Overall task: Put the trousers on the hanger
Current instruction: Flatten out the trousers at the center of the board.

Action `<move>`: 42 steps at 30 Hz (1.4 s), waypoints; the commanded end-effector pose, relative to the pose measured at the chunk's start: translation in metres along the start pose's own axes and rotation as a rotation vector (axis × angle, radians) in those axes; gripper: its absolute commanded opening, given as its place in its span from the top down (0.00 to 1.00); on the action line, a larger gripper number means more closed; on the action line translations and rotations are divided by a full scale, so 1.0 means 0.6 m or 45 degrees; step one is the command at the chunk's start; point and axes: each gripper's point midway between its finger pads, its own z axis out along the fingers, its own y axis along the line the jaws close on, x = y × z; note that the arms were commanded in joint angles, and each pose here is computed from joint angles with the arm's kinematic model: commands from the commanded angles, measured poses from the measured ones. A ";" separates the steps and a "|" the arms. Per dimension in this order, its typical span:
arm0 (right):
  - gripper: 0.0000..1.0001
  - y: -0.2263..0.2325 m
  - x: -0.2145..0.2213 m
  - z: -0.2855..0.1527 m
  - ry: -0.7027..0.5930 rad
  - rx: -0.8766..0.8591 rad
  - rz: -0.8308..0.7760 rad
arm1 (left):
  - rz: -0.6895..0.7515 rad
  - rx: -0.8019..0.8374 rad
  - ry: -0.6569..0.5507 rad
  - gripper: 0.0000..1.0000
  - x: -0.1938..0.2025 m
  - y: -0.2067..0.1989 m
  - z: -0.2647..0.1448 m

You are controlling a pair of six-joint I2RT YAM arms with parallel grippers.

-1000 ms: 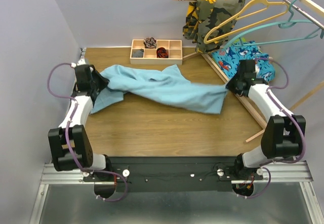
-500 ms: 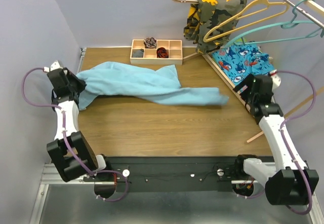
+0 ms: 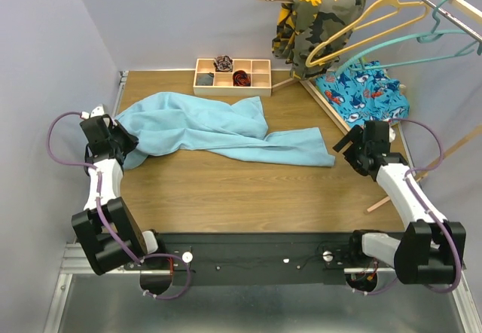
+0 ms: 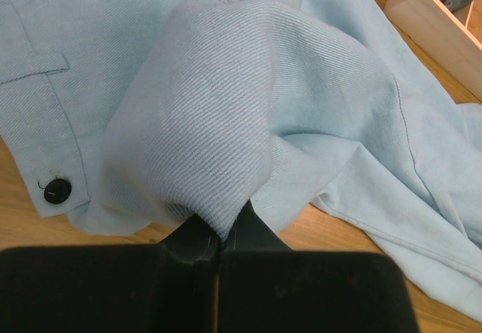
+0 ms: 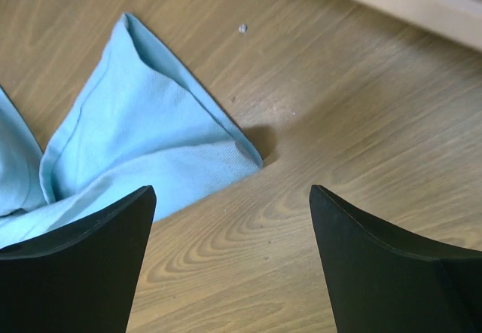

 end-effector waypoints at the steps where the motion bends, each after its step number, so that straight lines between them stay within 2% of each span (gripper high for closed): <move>1: 0.10 0.009 0.024 0.022 0.091 -0.042 0.034 | 0.053 0.057 -0.003 1.00 -0.006 -0.015 -0.011; 8: 0.11 0.011 0.040 0.044 0.167 -0.030 0.069 | 0.065 0.053 0.003 1.00 0.003 -0.011 -0.012; 26: 0.12 -0.001 0.050 0.083 0.219 0.044 0.039 | 0.086 0.044 0.007 1.00 0.012 -0.005 -0.015; 29: 0.16 0.000 0.051 0.092 0.229 0.044 0.033 | 0.086 0.041 0.014 1.00 0.017 -0.003 -0.015; 36: 0.35 0.006 0.055 0.110 0.255 0.032 0.025 | 0.086 0.029 0.025 1.00 0.023 0.001 -0.012; 41: 0.42 0.006 0.054 0.119 0.258 0.032 0.000 | 0.085 0.021 0.033 1.00 0.025 0.004 -0.009; 42: 0.49 0.007 0.051 0.120 0.254 0.030 -0.012 | 0.084 0.022 0.036 1.00 0.025 0.004 -0.008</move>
